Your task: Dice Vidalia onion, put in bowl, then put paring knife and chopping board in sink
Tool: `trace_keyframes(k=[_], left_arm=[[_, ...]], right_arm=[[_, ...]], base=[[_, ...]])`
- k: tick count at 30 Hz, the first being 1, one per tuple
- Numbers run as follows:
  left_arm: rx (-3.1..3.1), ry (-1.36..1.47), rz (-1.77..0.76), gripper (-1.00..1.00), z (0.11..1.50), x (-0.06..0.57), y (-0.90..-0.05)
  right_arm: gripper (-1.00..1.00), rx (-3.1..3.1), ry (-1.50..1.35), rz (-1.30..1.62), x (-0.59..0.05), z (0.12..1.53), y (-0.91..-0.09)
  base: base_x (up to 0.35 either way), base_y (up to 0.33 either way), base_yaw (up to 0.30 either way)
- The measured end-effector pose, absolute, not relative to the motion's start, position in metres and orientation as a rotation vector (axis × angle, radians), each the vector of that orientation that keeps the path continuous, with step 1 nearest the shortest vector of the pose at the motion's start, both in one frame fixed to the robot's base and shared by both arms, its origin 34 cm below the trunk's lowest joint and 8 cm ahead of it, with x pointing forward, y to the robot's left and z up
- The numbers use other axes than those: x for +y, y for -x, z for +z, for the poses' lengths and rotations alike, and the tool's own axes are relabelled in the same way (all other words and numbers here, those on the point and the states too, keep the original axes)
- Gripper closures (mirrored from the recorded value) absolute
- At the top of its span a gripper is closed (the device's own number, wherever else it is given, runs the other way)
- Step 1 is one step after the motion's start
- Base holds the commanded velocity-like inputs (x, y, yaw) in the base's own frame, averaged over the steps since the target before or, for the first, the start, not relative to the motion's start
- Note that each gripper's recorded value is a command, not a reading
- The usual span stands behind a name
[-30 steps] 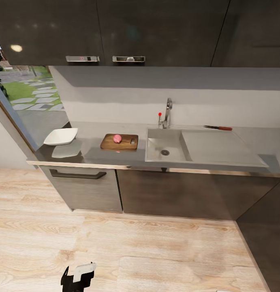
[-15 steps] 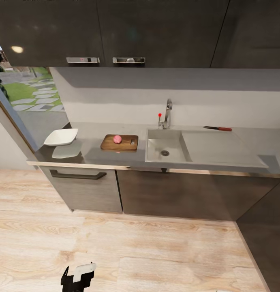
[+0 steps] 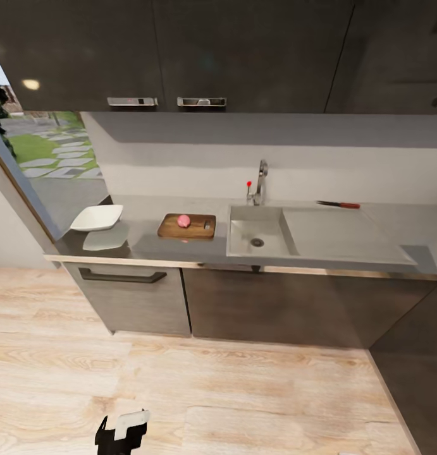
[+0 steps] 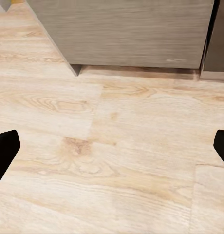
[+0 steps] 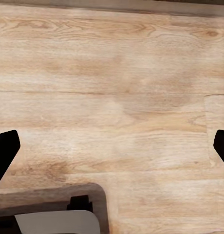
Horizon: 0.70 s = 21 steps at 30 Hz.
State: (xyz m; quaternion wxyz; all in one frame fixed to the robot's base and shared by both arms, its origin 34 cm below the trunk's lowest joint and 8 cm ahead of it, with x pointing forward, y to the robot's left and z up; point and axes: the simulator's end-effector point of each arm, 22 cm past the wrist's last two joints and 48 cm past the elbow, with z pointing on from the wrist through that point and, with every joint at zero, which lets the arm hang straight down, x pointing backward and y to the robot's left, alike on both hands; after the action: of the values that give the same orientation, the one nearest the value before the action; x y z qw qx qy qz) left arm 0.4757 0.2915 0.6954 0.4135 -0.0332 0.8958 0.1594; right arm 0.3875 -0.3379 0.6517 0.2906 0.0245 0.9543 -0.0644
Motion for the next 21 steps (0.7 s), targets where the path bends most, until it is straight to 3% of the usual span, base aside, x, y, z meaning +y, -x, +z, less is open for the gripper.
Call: trace_keyframes(k=[8,16,21], left_arm=[[2.701,-0.117,0.162,-1.0,0.633,0.238,-0.409],[2.954,-0.157,0.158,-1.0,0.608,0.259,-0.241],[2.955,-0.118,0.287,-1.0,0.613,0.309,-0.211]], right_arm=[[-1.0,2.534,-0.1,-0.175,-0.341,0.655,-0.391],[-1.0,2.522,-0.126,-0.176,-0.343,0.658,-0.394],[-1.0,2.517,-0.127,-0.176,-0.343,0.66,-0.396]], base=[[0.0,0.0,0.0],[0.0,0.0,0.0],[0.0,0.0,0.0]])
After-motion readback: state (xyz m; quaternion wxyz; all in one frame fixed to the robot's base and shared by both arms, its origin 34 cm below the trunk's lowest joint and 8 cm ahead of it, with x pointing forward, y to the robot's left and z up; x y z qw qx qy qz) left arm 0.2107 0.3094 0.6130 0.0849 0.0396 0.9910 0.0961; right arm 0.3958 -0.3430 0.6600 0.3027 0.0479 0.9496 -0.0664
